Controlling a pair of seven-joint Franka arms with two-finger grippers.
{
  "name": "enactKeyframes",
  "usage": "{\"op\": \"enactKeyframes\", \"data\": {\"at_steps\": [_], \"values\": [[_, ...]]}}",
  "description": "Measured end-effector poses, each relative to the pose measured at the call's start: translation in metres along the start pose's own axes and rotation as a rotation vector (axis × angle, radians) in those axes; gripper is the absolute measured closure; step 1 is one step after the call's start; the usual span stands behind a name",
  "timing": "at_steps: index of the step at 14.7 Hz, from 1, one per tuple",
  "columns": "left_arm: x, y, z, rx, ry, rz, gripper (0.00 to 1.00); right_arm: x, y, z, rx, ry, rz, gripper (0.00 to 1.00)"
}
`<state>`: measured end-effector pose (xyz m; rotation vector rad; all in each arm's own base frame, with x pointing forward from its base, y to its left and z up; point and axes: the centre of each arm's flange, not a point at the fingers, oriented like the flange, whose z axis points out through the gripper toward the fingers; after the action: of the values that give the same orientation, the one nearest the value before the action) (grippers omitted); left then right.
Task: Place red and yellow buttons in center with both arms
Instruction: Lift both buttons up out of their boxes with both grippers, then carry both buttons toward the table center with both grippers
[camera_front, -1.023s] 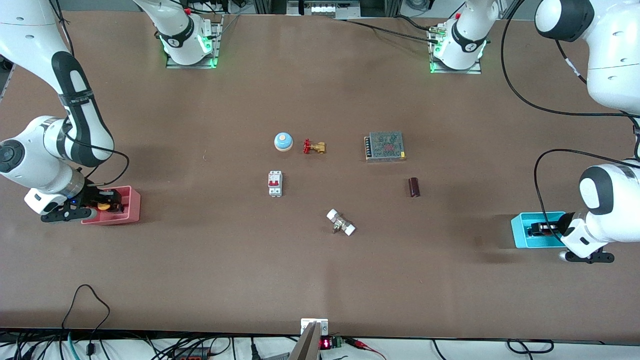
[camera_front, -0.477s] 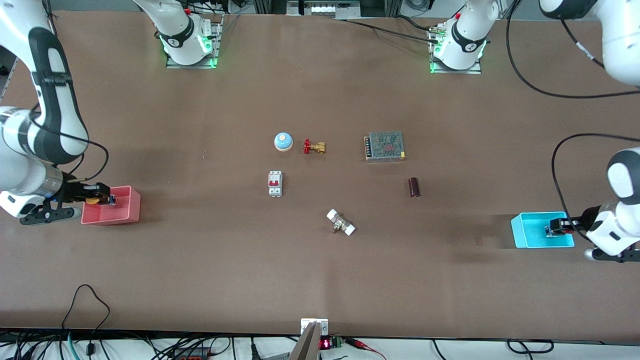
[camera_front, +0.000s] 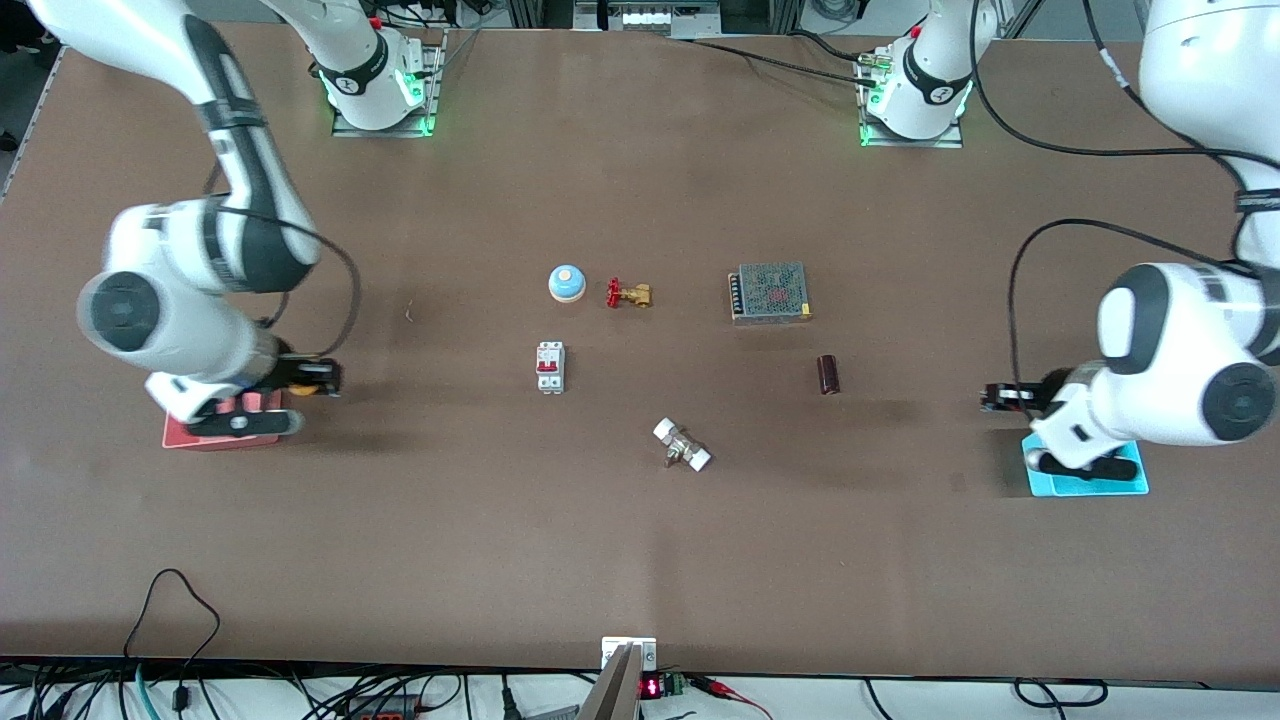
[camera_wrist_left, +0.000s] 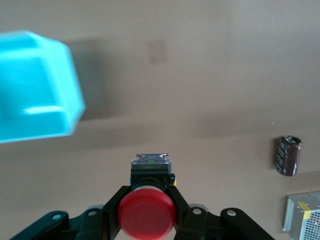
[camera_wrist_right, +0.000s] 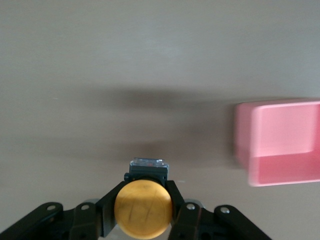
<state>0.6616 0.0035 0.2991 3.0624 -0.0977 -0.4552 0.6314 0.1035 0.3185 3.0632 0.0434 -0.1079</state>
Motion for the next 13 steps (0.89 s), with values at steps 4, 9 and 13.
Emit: {"op": "enactKeyframes", "data": {"at_steps": [4,9,13], "values": [[-0.005,0.007,0.049,-0.031,-0.007,-0.003,0.63,-0.013,-0.056,0.043,0.01,0.046,0.014,0.63],[-0.013,0.009,0.089,-0.038,-0.012,-0.006,0.63,-0.013,-0.062,0.078,0.026,0.073,0.006,0.63],[-0.017,0.013,0.102,-0.04,-0.024,0.0,0.57,-0.013,-0.064,0.086,0.028,0.073,0.003,0.63]]}}
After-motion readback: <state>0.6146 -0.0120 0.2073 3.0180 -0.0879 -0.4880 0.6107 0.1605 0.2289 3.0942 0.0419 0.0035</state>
